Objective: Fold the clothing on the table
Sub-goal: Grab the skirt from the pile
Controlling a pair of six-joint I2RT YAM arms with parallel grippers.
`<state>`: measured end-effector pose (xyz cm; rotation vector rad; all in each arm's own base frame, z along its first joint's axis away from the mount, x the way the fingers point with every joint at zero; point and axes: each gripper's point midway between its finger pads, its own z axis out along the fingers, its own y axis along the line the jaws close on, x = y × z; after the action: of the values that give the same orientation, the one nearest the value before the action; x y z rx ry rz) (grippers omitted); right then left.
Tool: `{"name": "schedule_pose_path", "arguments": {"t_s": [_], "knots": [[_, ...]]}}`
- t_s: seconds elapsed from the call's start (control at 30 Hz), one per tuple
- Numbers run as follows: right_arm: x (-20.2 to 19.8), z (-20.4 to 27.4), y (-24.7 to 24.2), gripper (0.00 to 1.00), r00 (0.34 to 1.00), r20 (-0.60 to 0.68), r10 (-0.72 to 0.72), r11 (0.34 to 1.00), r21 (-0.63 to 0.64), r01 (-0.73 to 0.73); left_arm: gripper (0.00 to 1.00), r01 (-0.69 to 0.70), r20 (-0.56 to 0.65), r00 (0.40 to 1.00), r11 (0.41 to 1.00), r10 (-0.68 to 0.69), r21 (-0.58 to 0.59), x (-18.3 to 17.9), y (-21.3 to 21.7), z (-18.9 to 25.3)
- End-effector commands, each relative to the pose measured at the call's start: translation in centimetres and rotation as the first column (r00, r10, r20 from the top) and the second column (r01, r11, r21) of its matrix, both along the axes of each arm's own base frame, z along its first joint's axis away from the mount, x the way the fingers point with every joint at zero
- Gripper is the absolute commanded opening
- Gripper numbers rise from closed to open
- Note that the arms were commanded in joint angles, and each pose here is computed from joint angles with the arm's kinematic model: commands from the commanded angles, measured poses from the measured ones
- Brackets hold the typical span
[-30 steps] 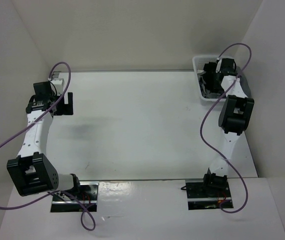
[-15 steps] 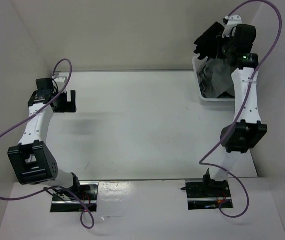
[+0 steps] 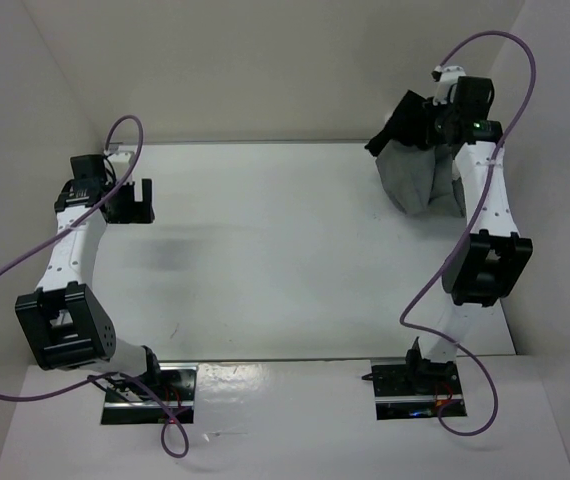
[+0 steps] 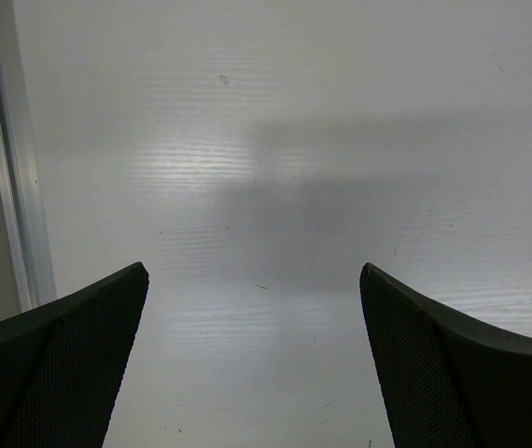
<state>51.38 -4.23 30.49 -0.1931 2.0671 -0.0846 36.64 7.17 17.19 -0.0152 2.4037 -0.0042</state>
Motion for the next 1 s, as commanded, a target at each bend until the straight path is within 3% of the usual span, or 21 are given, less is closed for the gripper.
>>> {"name": "schedule_pose_path", "arguments": {"t_s": [0.0, 0.2, 0.43, 0.77, 0.97], "knots": [[0.5, 1.8, -6.0, 0.0, 0.988, 0.083, -0.129, 0.992, -0.005, 0.13, 1.0, 0.013, 0.023, 1.0, 1.0, -0.013, -0.006, -0.7, -0.4, 0.7], [0.4, 3.1, -11.9, 0.0, 0.959, 0.133, -0.25, 0.967, -0.02, 0.255, 1.0, 0.013, 0.023, 1.0, 1.0, -0.013, -0.006, -0.9, -0.5, 0.9], [0.9, 2.9, -15.0, 0.0, 0.923, 0.18, -0.34, 0.931, -0.076, 0.358, 1.0, -0.001, 0.039, 0.999, 1.0, 0.001, 0.013, -1.3, -0.2, 1.3], [3.4, 11.9, -14.3, 0.0, 0.845, 0.402, -0.353, 0.923, -0.001, 0.386, 1.0, -0.001, 0.03, 1.0, 1.0, 0.001, 0.011, -1.0, -0.1, 1.0], [4.4, 14.1, -9.9, 0.0, 0.857, 0.432, -0.28, 0.955, 0.03, 0.296, 1.0, -0.001, 0.022, 1.0, 1.0, 0.001, 0.009, -0.9, -0.1, 1.0]]}}
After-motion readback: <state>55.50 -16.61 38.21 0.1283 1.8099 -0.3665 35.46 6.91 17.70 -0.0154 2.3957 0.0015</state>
